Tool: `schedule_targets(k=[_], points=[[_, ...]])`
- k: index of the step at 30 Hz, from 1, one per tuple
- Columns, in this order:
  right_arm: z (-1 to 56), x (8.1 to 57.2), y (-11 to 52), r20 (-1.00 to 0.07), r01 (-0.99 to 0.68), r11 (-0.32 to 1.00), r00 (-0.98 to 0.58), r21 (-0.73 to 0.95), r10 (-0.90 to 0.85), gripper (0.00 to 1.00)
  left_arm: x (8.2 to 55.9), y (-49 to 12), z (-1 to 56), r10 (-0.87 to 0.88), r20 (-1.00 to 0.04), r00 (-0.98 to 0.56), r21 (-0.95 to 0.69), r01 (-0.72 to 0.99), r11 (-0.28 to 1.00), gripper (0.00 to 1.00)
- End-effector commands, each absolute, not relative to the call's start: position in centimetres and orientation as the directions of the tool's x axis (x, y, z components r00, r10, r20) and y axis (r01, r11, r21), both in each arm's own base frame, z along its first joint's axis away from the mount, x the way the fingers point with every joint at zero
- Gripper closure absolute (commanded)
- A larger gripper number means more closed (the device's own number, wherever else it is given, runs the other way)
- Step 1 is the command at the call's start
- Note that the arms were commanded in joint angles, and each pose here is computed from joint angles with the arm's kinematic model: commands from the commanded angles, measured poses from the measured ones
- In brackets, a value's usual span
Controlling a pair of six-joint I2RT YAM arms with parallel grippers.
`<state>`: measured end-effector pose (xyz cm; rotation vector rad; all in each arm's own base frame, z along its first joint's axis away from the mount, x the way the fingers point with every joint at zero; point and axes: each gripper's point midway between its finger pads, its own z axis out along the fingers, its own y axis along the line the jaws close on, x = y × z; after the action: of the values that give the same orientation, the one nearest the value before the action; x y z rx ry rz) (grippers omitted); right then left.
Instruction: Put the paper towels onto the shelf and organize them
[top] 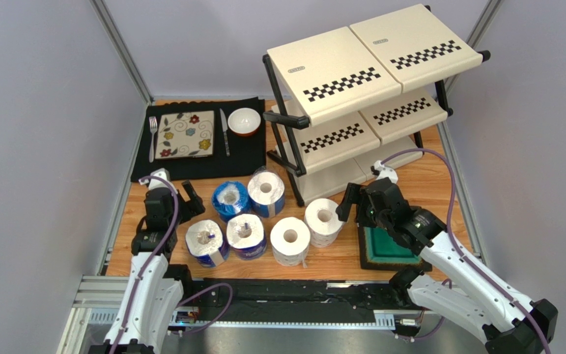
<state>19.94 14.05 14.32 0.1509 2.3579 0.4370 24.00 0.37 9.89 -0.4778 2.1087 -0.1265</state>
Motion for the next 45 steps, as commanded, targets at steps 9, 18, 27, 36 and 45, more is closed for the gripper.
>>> schedule_targets(k=[9, 18, 27, 36, 45], points=[[15.1, 19.5, 17.8, -0.612, -0.156, 0.899, -0.778, 0.41, 0.145, 0.05, 23.7, 0.5, 11.4, -0.317, -0.804, -0.503, -0.219, -0.246, 0.944, 0.05], [14.6, 20.6, 18.2, -0.623, -0.148, 0.906, -0.769, 0.396, 0.147, 0.05, 23.5, 0.7, 11.1, -0.307, -0.805, -0.508, -0.203, -0.25, 0.947, 0.06], [13.1, 22.0, 17.8, -0.617, -0.085, 0.94, -0.773, 0.331, 0.148, 0.07, 23.3, 0.6, 10.9, -0.309, -0.801, -0.514, -0.208, -0.244, 0.947, 0.06], [12.6, 22.5, 18.6, -0.609, -0.081, 0.931, -0.775, 0.357, 0.166, 0.2, 23.3, 0.5, 10.8, -0.311, -0.797, -0.518, -0.212, -0.243, 0.947, 0.06], [12.2, 22.3, 19.0, -0.596, -0.097, 0.927, -0.788, 0.362, 0.151, 0.41, 23.2, 0.6, 10.6, -0.31, -0.795, -0.522, -0.204, -0.251, 0.946, 0.07]])
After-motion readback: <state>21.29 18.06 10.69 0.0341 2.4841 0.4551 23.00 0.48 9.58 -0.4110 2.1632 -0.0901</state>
